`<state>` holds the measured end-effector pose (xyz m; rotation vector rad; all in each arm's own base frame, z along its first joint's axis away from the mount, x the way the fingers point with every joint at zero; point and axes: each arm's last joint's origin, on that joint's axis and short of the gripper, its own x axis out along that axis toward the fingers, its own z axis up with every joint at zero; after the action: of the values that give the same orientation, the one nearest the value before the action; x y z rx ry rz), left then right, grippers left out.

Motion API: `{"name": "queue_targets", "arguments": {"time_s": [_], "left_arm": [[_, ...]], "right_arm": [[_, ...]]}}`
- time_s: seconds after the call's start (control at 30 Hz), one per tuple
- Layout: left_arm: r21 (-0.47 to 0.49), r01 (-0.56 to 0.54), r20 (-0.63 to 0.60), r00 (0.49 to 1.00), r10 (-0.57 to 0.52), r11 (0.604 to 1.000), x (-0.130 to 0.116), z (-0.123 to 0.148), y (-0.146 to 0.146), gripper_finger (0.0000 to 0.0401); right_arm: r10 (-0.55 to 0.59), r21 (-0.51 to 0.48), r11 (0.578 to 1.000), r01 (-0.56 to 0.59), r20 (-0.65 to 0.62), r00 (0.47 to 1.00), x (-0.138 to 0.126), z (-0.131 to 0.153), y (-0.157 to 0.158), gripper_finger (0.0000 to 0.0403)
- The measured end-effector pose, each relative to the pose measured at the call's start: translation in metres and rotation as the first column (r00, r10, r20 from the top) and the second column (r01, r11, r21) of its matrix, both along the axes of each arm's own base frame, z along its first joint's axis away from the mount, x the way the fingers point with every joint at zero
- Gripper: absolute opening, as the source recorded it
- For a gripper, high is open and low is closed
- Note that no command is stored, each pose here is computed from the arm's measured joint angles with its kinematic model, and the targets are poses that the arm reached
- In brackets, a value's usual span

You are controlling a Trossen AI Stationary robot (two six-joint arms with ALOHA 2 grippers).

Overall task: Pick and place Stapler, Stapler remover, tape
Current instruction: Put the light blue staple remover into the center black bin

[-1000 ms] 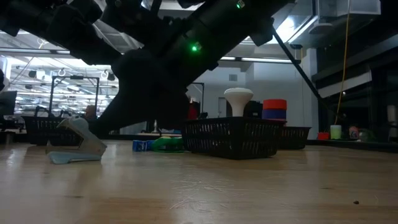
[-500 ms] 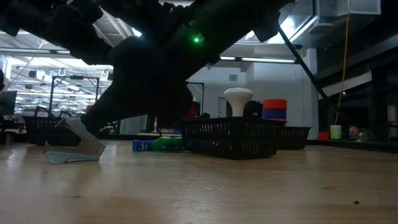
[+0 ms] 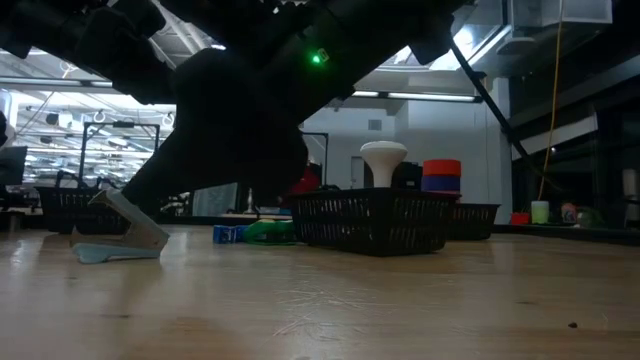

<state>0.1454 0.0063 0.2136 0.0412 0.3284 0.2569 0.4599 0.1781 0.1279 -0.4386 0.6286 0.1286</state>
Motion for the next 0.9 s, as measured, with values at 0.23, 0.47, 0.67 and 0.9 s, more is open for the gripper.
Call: {"name": "queue_targets", "arguments": {"time_s": [0.23, 0.47, 0.67, 0.9], "left_arm": [[0.0, 0.0, 0.0, 1.0, 0.0, 1.0, 0.0, 0.0, 0.0, 0.021], [0.0, 0.0, 0.002, 1.0, 0.0, 1.0, 0.0, 0.0, 0.0, 0.021], [0.0, 0.0, 0.0, 1.0, 0.0, 1.0, 0.0, 0.0, 0.0, 0.021], [0.0, 0.0, 0.0, 1.0, 0.0, 1.0, 0.0, 0.0, 0.0, 0.021]], "right_arm": [[-0.035, -0.032, 0.999, 0.036, 0.007, 0.999, 0.002, 0.001, 0.001, 0.017], [-0.031, -0.044, 0.999, 0.031, -0.019, 0.999, 0.011, 0.001, 0.007, 0.0153], [-0.065, -0.034, 0.997, 0.064, -0.011, 0.998, 0.011, 0.002, 0.006, 0.0139], [-0.099, -0.007, 0.995, 0.099, -0.017, 0.995, 0.012, 0.0, 0.003, 0.0111]]}}
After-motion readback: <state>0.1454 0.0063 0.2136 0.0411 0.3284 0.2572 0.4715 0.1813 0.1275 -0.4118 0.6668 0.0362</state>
